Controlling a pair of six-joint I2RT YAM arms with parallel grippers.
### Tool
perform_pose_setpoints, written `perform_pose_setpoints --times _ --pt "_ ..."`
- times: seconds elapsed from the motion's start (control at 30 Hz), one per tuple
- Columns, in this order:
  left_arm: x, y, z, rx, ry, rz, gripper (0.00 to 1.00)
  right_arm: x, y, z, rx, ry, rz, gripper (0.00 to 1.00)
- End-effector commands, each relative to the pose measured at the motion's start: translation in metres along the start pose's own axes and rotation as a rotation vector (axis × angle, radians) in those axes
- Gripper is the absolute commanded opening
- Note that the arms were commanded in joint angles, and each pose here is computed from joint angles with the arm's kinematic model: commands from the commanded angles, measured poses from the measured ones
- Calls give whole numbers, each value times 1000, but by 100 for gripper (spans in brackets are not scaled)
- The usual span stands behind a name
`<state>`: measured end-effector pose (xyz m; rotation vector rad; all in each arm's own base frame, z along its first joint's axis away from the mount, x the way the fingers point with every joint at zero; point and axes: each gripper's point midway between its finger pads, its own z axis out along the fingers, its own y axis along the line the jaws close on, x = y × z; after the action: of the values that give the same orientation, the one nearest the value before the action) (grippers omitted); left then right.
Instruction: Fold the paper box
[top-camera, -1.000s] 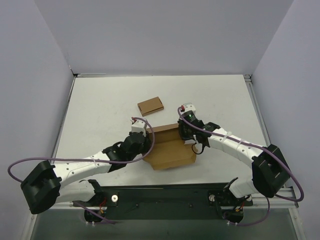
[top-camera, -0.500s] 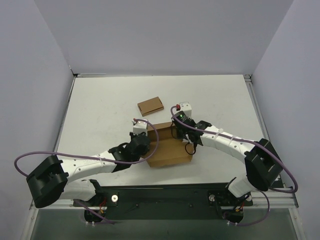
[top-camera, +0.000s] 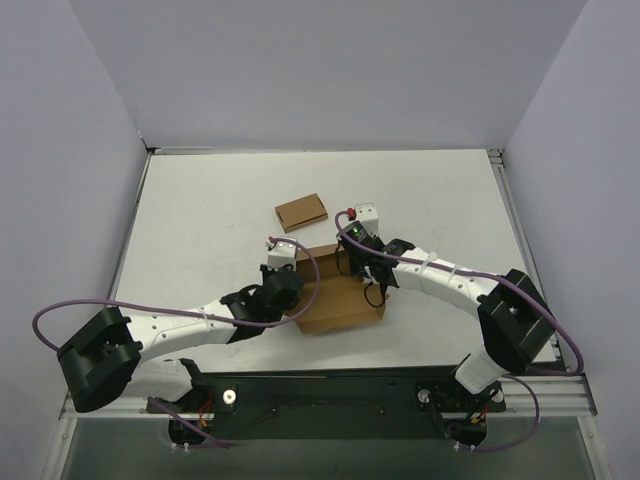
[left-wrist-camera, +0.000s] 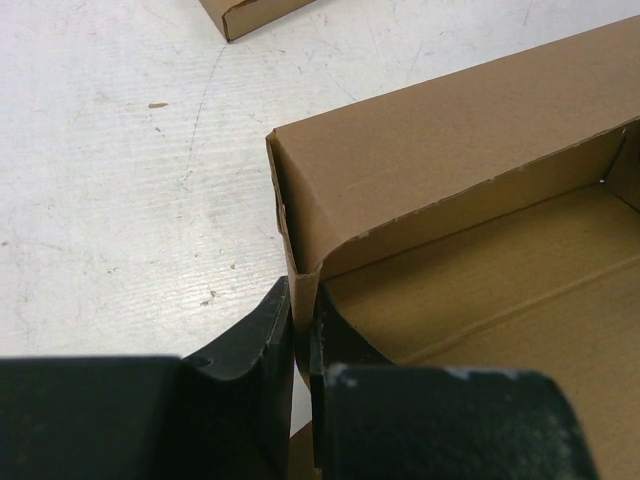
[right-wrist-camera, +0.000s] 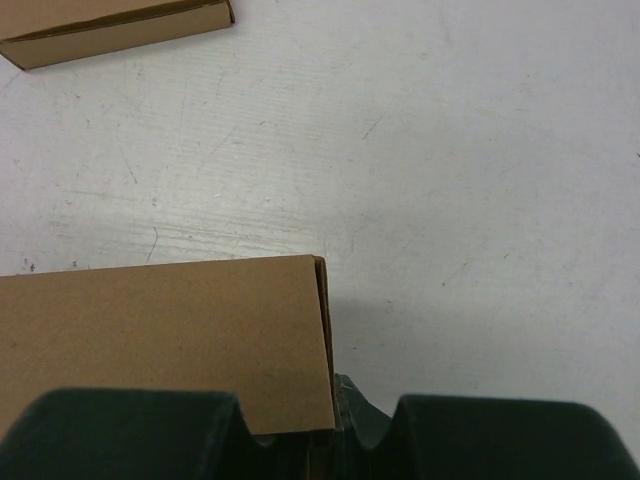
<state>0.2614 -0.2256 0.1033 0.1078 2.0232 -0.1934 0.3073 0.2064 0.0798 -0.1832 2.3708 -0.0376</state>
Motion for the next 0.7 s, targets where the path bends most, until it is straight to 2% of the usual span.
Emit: perform_pose_setpoints --times 0.0,0.07,0.1,0.2,0.3,0.5,0.63,0.67 --pt "-28 -24 1 47 -26 -11 9 7 -14 -2 22 63 -24 16" --pt "-23 -24 7 34 19 14 9 6 -4 -7 -39 72 -3 30" --pt "-22 -26 9 48 35 12 9 3 2 -13 -72 68 15 40" --pt "-16 -21 15 44 104 5 11 1 10 -24 -141 71 32 55" --pt "-20 -23 16 66 123 -11 12 3 11 -33 -174 76 36 62" --pt "-23 -24 14 68 139 5 14 7 4 -40 -175 71 45 58" --pt "-28 -27 11 93 134 -1 22 10 3 -36 -166 84 31 41" --pt "-29 -29 10 110 132 0 32 12 3 -35 -169 93 29 36"
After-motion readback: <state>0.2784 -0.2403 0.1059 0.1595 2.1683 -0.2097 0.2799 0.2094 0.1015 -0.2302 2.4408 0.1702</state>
